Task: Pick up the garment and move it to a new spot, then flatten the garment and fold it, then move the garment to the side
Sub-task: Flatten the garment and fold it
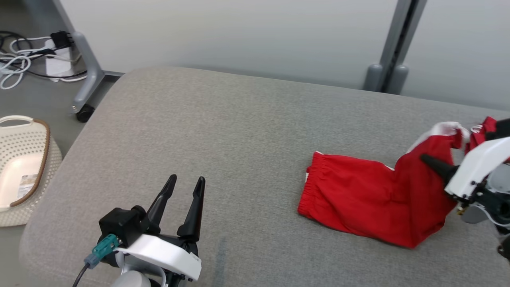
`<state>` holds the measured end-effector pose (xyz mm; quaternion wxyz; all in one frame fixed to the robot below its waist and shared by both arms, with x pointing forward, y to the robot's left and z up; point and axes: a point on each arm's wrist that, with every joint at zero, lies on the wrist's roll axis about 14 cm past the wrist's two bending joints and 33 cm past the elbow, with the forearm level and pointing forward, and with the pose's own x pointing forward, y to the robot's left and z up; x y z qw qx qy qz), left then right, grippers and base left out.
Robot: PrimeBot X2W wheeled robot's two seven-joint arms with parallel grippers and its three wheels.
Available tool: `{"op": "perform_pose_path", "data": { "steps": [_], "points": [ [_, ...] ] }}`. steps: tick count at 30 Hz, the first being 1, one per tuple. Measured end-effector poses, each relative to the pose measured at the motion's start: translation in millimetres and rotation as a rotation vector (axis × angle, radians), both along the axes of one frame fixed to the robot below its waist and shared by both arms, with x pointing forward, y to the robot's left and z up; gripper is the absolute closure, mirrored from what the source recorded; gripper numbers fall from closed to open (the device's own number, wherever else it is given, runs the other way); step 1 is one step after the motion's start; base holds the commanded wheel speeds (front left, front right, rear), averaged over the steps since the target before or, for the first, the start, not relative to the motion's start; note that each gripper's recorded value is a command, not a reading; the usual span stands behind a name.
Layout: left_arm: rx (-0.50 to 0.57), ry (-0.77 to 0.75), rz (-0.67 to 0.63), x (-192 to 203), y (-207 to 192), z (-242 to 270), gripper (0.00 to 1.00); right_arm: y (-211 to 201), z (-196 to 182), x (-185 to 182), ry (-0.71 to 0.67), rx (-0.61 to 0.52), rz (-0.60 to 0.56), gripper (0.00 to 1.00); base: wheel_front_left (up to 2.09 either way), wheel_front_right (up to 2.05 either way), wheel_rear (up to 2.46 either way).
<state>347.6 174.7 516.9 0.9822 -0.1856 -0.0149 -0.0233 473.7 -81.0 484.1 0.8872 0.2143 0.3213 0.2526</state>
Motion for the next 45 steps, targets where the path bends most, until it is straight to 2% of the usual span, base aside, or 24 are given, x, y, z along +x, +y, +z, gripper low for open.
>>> {"op": "perform_pose_path", "data": {
  "steps": [6,14,15,16,17,18,19,25,29,31,35,42,45],
  "points": [
    [-0.018,0.016,0.04,-9,9,-7,0.0,58,-8,-8,0.039,-0.023,0.144,1.0,0.0,0.0,0.0],
    [-0.015,0.038,0.095,-16,26,-15,0.0,106,-36,-19,0.107,-0.088,0.246,1.0,0.0,0.0,0.0],
    [-0.015,0.042,0.099,-16,27,-16,0.0,111,-39,-21,0.111,-0.095,0.256,0.89,0.0,0.0,0.0],
    [-0.017,0.043,0.101,-16,27,-16,0.0,116,-41,-24,0.119,-0.092,0.266,0.82,0.0,0.0,0.0],
    [-0.018,0.041,0.1,-16,27,-16,0.0,120,-42,-27,0.126,-0.088,0.273,0.65,0.0,0.0,0.0],
    [-0.02,0.041,0.099,-15,26,-16,0.0,124,-43,-30,0.132,-0.084,0.279,0.27,0.0,0.0,0.0],
    [-0.02,0.042,0.098,-15,26,-16,0.0,126,-44,-32,0.137,-0.083,0.283,0.0,0.0,0.0,0.0],
    [-0.014,0.041,0.07,-10,20,-17,0.0,129,-26,-34,0.079,-0.034,0.265,0.0,0.0,0.0,0.0],
    [-0.012,0.021,0.044,-6,13,-11,0.0,118,7,-25,-0.021,0.075,0.188,0.0,0.0,0.0,0.0],
    [-0.011,0.008,0.031,-4,10,-7,0.0,99,22,-19,-0.085,0.109,0.125,0.0,0.0,0.0,0.0],
    [-0.008,-0.012,0.007,0,3,-1,0.0,41,33,-7,-0.193,0.103,-0.029,0.0,0.0,0.0,0.0],
    [-0.005,-0.02,-0.017,2,-5,2,0.0,-11,27,-8,-0.246,0.083,-0.165,0.0,0.0,0.0,0.0],
    [-0.001,-0.026,-0.016,1,-5,4,0.0,-28,23,-9,-0.292,0.039,-0.208,0.0,0.0,0.0,0.0]
  ]
}}
